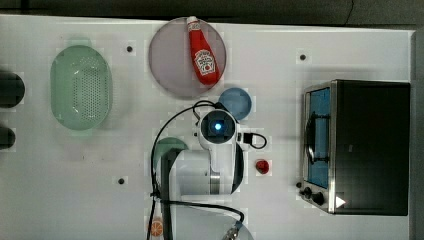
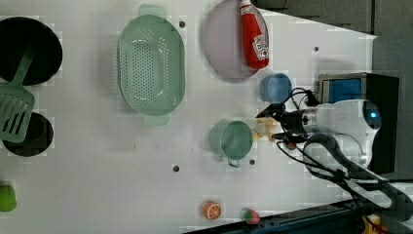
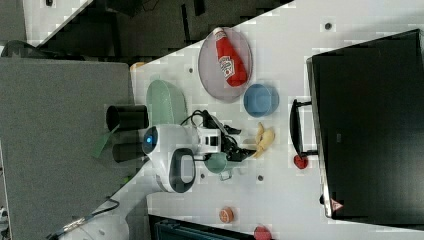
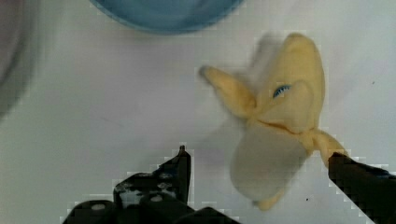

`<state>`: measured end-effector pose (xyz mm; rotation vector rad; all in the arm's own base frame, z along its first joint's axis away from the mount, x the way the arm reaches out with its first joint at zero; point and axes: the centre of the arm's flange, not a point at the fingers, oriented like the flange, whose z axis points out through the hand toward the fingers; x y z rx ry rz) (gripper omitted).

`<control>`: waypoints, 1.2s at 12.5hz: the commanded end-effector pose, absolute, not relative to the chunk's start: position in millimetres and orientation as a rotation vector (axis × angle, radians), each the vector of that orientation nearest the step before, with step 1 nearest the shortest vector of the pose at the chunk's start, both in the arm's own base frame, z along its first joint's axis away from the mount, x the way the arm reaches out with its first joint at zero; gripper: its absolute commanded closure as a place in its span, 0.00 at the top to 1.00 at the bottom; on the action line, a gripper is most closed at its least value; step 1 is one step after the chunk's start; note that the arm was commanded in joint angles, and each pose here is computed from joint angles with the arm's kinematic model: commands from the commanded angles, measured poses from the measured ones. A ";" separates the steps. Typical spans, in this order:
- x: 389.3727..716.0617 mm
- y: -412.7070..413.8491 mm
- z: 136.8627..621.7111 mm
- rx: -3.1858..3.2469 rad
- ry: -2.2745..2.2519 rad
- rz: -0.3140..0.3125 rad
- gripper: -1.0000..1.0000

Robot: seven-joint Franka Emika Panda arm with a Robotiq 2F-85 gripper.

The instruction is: Pick banana from table and place on oven.

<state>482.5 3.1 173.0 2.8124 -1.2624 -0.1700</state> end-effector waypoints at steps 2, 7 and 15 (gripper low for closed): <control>481.0 6.6 169.7 2.839 -1.268 -0.088 0.71; 478.5 7.2 162.4 2.835 -1.265 -0.104 0.21; 500.4 9.8 338.7 2.874 -1.275 0.077 0.21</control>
